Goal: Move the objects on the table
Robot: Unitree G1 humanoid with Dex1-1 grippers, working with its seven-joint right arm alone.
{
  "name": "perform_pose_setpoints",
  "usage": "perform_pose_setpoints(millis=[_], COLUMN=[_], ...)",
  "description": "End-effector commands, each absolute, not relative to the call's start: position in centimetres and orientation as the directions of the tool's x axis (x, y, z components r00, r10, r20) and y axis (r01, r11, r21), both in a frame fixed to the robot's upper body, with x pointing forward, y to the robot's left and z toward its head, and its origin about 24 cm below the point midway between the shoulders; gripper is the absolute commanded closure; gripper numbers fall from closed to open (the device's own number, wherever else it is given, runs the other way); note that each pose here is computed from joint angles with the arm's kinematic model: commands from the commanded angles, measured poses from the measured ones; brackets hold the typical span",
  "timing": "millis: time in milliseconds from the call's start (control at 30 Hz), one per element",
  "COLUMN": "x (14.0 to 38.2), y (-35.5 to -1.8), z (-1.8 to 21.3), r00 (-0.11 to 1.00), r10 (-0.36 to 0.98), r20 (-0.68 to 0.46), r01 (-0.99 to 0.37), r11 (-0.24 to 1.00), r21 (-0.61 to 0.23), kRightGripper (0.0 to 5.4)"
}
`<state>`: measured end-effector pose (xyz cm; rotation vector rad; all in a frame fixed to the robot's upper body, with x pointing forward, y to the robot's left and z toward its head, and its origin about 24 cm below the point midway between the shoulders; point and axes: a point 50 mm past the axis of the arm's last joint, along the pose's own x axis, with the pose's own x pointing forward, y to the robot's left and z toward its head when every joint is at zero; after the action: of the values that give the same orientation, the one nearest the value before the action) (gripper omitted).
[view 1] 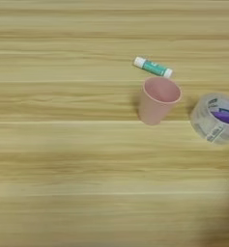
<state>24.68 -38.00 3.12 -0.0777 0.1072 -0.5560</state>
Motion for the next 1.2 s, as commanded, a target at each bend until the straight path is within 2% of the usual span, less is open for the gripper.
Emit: perform_pose_setpoints(millis=[33, 233, 700, 1200], x=[26.8, 27.6, 28.6, 28.7], y=[-39.0, -37.8, -32.3, -31.0], z=[7.9, 7.4, 6.3, 5.5], r00=[0.861, 0.889, 0.962, 0.973], r10=[-0.5, -0.449, -0.264, -0.227], r20=[0.094, 0.087, 0.071, 0.03], r01=[0.509, 0.457, 0.269, 0.228], r11=[0.853, 0.882, 0.96, 0.97], r21=[-0.114, -0.115, -0.078, -0.079], kRightGripper=[1.98, 1.98, 1.98, 1.98])
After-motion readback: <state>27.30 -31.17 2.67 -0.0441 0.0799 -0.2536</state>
